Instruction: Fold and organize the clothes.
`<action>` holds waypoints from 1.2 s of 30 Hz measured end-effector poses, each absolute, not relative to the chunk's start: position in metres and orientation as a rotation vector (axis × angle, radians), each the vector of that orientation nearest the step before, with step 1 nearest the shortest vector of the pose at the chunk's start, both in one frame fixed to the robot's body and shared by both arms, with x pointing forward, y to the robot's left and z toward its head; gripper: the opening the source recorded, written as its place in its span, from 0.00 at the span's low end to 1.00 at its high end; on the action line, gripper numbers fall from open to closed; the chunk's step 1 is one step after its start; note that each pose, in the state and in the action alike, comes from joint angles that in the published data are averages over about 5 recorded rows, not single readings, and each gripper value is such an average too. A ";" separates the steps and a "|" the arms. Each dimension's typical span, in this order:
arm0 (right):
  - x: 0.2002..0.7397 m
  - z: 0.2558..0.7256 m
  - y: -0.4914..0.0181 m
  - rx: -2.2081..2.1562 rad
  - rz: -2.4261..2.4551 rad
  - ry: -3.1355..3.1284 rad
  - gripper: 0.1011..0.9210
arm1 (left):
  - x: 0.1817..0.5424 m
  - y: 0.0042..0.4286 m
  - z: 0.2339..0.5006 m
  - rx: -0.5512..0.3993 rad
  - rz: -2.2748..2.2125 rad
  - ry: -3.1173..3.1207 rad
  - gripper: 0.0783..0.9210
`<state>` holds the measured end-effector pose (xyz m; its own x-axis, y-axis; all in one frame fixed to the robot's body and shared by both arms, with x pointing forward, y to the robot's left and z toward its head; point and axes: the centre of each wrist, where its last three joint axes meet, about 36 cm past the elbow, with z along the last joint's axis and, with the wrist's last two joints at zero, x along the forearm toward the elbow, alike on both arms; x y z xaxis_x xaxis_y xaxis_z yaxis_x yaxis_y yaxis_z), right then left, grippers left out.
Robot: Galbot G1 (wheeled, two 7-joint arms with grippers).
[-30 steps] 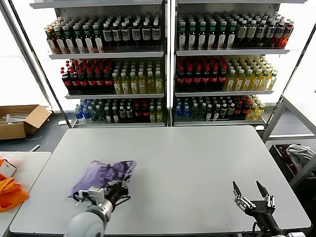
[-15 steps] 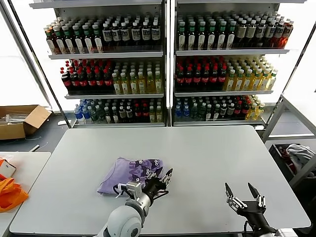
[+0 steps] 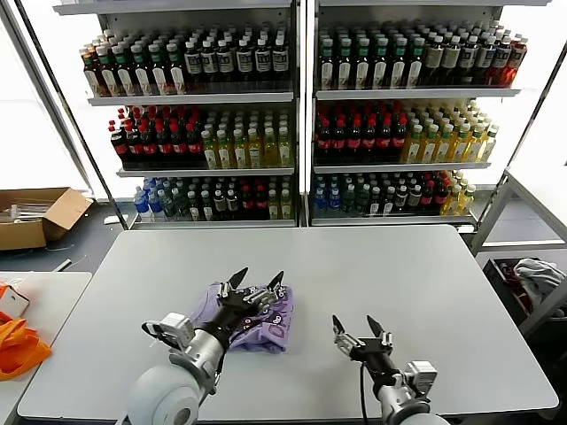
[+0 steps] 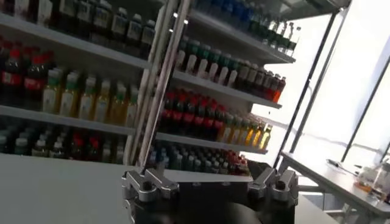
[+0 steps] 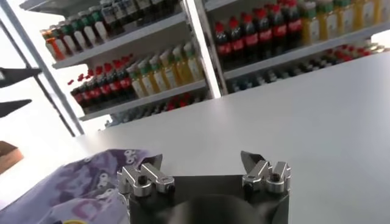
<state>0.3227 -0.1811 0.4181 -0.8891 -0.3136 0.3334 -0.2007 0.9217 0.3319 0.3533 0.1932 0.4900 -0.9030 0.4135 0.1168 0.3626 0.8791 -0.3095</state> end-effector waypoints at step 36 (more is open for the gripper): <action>0.376 0.400 -0.142 0.649 -0.409 -2.441 0.05 | 0.309 0.240 0.514 -0.429 0.474 -2.952 0.88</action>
